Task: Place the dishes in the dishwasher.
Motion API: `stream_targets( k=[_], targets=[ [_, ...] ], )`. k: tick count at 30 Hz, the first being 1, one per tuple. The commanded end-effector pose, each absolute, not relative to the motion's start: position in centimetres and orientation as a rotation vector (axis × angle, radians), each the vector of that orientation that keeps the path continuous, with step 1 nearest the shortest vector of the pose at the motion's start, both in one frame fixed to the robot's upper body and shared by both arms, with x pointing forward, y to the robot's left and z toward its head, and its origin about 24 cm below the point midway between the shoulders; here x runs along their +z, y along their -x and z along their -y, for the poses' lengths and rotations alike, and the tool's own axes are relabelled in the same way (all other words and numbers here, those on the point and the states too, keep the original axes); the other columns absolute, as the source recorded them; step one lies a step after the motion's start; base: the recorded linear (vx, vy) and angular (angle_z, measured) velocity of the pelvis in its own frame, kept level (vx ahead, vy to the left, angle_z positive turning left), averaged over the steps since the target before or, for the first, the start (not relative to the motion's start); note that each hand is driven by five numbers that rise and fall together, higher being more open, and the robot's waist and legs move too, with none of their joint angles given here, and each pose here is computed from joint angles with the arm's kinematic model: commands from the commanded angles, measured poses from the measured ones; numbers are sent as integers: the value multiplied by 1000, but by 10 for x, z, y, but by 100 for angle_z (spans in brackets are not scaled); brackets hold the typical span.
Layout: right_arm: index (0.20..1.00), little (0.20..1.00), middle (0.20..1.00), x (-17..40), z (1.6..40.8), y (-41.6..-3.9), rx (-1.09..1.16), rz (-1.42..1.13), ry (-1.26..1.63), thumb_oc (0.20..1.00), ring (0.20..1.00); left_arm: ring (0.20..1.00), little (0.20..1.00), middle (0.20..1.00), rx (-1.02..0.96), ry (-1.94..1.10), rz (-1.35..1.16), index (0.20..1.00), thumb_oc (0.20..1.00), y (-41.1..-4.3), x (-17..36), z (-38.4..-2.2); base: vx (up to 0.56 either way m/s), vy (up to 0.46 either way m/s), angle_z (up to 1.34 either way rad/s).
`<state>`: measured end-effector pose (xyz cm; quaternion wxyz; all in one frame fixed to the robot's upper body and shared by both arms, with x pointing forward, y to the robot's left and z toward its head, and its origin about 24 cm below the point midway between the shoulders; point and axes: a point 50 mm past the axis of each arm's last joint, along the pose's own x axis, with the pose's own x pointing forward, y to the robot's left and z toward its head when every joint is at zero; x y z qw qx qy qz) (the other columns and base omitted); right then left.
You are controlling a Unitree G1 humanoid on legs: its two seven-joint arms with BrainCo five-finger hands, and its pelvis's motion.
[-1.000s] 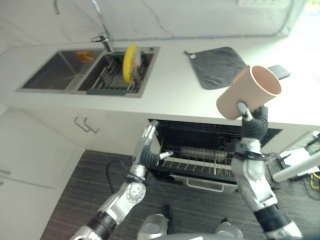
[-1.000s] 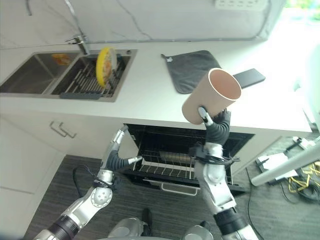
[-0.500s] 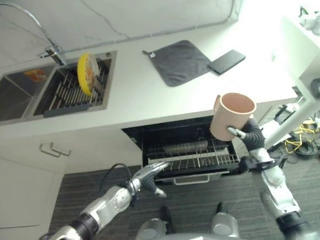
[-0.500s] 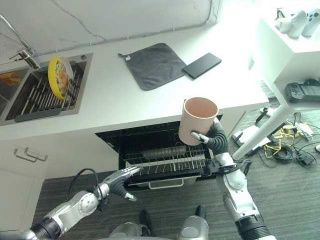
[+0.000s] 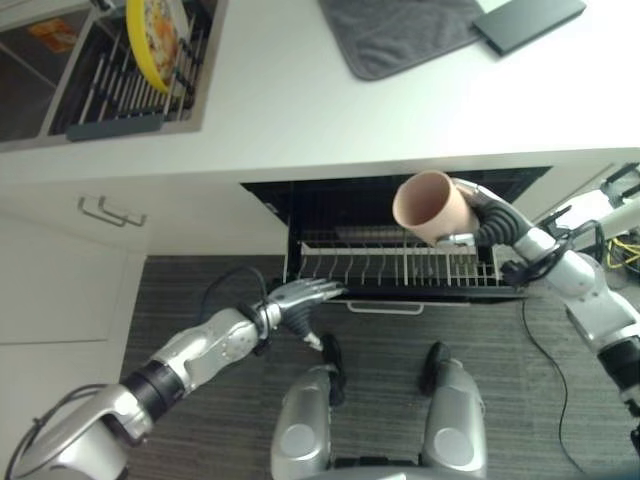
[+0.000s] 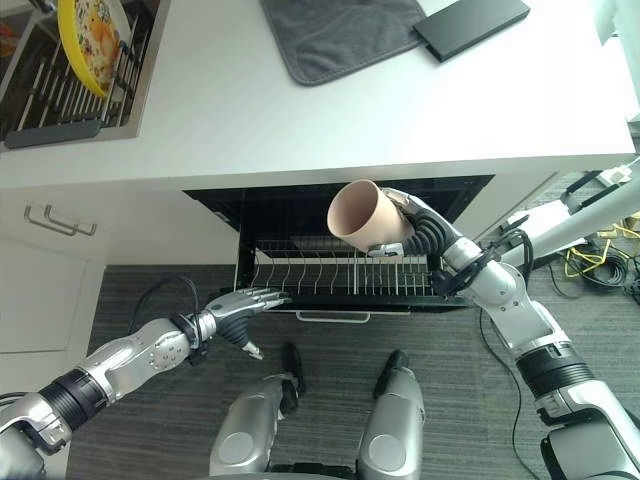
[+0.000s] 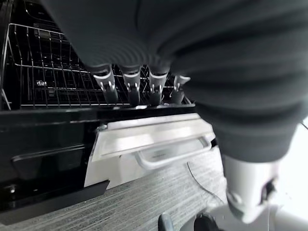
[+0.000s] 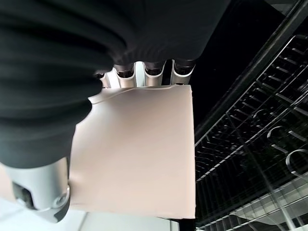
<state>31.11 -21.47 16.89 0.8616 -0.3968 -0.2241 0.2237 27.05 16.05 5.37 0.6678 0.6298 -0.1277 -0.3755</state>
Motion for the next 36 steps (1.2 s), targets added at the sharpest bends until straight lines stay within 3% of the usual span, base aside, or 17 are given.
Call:
stream_targets(
  k=[1,18,26,31,32,36],
  targets=[
    [200,200,200,196,206,-312,451,645,871,200,200,1000,1000,1000,-860,-1435,393,1000,1000,-266,72,-161,-49,-70,20],
    [200,200,200,200,244,-343,341,435,1260,200,200,1000,1000,1000,-861,-1527,586,1000,1000,-283,152,-175,-72,-51,9],
    [200,200,200,201,268,-367,211,224,1249,200,200,1000,1000,1000,-847,-1518,665,1000,1000,-290,172,-171,-56,9,4],
    [200,200,200,199,275,-375,149,130,1058,200,200,1000,1000,1000,-846,-1500,688,1000,1000,-289,171,-167,-6,14,0],
    [200,200,200,198,282,-378,91,95,799,200,200,1000,1000,1000,-847,-1493,701,1000,1000,-289,167,-164,-15,79,-3],
    [200,200,200,184,285,-382,70,37,516,200,200,1000,1000,1000,-843,-1480,704,1000,1000,-289,161,-156,7,71,-5]
  ],
)
